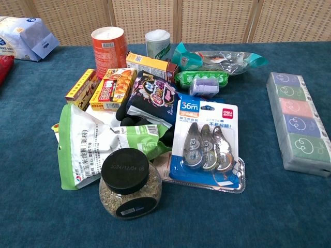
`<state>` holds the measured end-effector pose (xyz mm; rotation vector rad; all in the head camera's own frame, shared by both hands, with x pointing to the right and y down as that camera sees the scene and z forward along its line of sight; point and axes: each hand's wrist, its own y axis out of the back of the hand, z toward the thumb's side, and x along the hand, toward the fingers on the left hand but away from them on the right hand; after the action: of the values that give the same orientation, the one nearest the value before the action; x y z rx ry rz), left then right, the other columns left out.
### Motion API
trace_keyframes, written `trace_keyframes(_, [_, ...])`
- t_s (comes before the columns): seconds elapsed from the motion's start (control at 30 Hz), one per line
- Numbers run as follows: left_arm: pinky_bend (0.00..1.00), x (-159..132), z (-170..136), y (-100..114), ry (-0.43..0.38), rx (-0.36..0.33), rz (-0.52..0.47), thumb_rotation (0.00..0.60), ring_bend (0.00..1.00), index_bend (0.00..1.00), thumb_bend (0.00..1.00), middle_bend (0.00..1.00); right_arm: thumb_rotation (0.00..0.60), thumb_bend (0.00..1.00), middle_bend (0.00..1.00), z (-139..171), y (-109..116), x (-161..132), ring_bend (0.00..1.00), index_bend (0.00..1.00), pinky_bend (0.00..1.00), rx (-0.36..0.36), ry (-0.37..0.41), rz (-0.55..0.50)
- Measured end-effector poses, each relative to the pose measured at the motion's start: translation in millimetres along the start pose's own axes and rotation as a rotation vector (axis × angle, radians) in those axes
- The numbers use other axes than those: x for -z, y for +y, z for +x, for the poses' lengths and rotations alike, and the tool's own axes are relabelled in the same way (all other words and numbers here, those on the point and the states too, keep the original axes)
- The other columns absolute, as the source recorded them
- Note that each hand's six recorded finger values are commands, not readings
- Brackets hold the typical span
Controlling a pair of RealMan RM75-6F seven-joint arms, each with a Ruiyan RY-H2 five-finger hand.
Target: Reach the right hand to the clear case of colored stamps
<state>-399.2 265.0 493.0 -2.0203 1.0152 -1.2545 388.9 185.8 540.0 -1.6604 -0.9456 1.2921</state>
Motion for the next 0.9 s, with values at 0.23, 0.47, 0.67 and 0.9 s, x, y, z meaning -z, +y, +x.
trace_keyframes(0.23, [0.00, -1.0, 1.0, -1.6, -0.004, 0.004, 0.001, 0.600, 0.00, 0.00, 0.26, 0.00, 0.600, 0.13, 0.00, 1.0, -7.6, 1.7, 0.00, 0.00, 0.00, -0.017, -0.003, 0.002])
trace_keyframes(0.47, [0.00, -2.9, 2.5, 3.7, -0.014, -0.004, 0.011, 0.600, 0.00, 0.00, 0.26, 0.00, 0.600, 0.13, 0.00, -1.2, -10.9, -0.3, 0.00, 0.00, 0.00, -0.023, 0.019, 0.040])
trace_keyframes(0.67, [0.00, -8.5, 4.6, 9.0, -0.035, -0.010, 0.017, 0.600, 0.00, 0.00, 0.26, 0.00, 0.600, 0.13, 0.00, -7.9, -32.3, -3.6, 0.00, 0.00, 0.00, -0.080, 0.072, 0.132])
trace_keyframes(0.9, [0.00, -12.1, 2.1, 13.3, -0.039, -0.012, 0.031, 0.600, 0.00, 0.00, 0.26, 0.00, 0.600, 0.15, 0.00, -12.6, -59.4, -6.0, 0.00, 0.00, 0.00, -0.162, 0.115, 0.189])
